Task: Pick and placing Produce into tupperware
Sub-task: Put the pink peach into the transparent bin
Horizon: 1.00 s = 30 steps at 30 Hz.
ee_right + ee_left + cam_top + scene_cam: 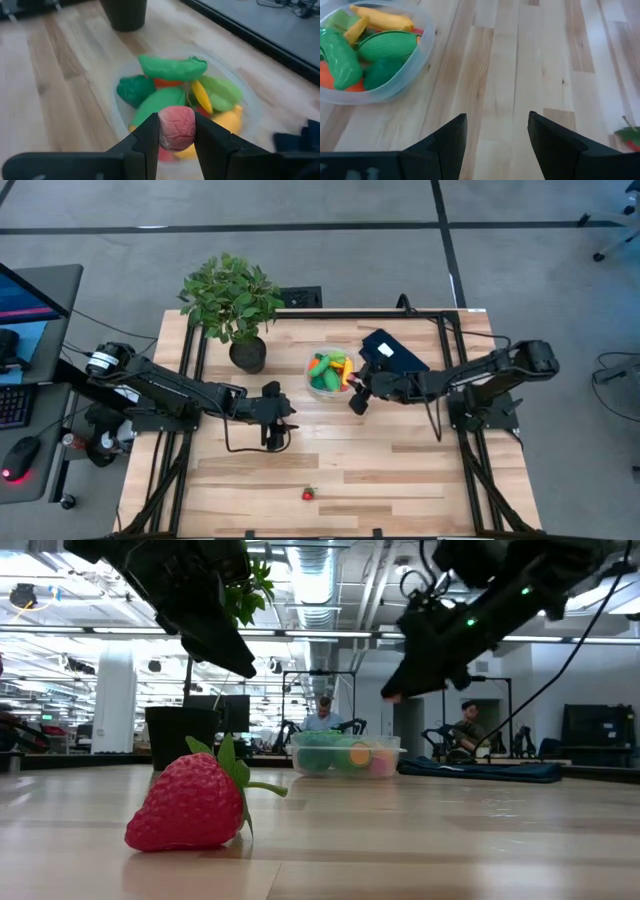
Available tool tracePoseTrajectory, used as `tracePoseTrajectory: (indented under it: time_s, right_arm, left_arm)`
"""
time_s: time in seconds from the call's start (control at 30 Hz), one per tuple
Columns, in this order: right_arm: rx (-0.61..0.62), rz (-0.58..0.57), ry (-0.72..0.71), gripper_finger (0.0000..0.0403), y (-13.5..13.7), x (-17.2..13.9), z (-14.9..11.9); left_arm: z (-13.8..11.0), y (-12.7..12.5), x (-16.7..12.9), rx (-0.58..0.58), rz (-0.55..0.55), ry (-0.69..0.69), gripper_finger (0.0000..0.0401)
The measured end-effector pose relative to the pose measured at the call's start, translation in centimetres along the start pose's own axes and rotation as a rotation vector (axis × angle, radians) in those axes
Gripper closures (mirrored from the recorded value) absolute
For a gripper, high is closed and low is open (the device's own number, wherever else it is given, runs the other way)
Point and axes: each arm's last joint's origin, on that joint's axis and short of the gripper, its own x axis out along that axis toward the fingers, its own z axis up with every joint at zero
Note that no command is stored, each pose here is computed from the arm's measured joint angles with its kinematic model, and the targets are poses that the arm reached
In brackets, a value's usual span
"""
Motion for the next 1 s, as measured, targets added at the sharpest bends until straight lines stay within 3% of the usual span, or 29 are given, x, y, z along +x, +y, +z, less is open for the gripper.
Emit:
tracePoseTrajectory:
  time_s: [0.3,0.73,1.0]
  right_arm:
    - [0.062,0.016,0.036,0.0301,-0.3,3.3,-1.3]
    - [0.106,-0.034,0.044,0.0301,-1.9,4.0,-1.1]
    - [0.139,0.018,0.063,0.0300,-2.9,4.5,-0.8]
  left_arm:
    - [-0.2,0.1,0.0,-0.039,0.016,0.018,0.0203]
    - [-0.2,0.2,0.0,-0.082,0.041,0.013,0.0203]
    - [-0.2,0.3,0.0,-0.085,0.073,0.001,0.0203]
